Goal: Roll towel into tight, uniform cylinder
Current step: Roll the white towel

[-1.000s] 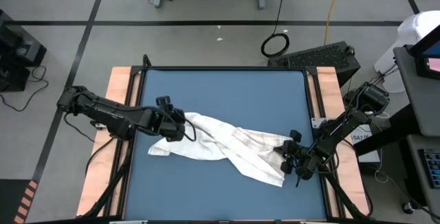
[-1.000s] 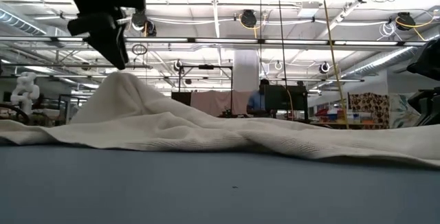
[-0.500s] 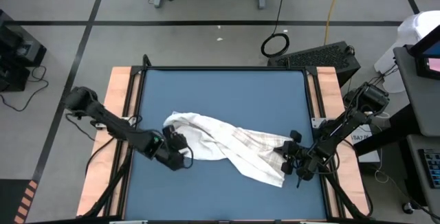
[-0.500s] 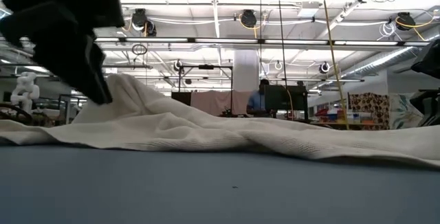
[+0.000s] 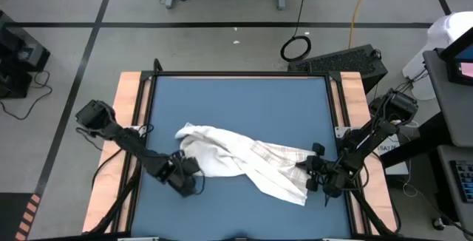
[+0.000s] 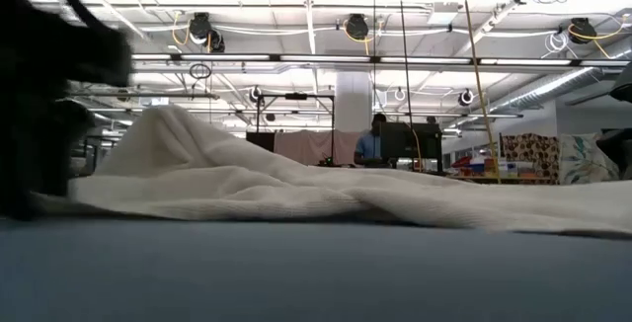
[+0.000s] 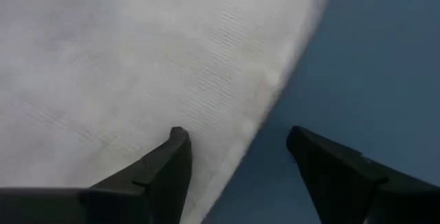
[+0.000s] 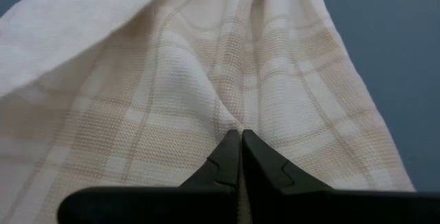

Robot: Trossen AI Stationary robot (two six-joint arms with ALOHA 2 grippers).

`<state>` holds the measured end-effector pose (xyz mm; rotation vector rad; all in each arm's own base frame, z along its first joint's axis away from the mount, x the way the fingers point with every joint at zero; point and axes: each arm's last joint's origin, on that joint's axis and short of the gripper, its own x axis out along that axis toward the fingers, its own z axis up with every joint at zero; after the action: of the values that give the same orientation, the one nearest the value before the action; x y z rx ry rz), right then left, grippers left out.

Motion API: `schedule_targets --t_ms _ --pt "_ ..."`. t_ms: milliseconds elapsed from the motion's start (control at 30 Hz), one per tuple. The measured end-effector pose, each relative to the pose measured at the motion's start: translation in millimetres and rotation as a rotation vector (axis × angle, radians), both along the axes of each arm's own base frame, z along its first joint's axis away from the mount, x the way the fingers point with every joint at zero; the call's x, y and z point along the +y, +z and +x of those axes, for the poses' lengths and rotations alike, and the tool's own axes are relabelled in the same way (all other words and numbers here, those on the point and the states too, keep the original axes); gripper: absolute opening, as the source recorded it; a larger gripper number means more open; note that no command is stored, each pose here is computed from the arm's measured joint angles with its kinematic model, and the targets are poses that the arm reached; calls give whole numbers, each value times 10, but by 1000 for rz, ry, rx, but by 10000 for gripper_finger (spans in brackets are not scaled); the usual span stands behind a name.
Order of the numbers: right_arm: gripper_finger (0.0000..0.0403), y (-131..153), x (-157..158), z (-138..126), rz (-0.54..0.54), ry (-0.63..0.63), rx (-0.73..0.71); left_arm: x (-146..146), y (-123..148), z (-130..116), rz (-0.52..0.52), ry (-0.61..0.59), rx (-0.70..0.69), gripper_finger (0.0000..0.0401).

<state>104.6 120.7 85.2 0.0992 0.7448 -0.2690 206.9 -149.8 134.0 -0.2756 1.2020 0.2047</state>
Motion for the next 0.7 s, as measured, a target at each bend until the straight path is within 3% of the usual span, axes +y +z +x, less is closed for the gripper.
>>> schedule_targets --t_ms 100,233,333,467,700 --pt "6 -1 5 -9 -2 7 3 -110 246 -5 -33 -71 -53 230" --pt "6 -2 0 -13 -10 7 4 -103 561 -4 47 -49 -118 192" --pt "6 -4 -3 -14 -15 6 3 -107 719 6 51 -42 -151 165" --pt "6 -4 -3 -14 -12 4 2 -96 708 -37 44 12 -124 139" --pt "6 -3 -3 -14 -28 19 6 -149 558 -277 94 79 89 132"
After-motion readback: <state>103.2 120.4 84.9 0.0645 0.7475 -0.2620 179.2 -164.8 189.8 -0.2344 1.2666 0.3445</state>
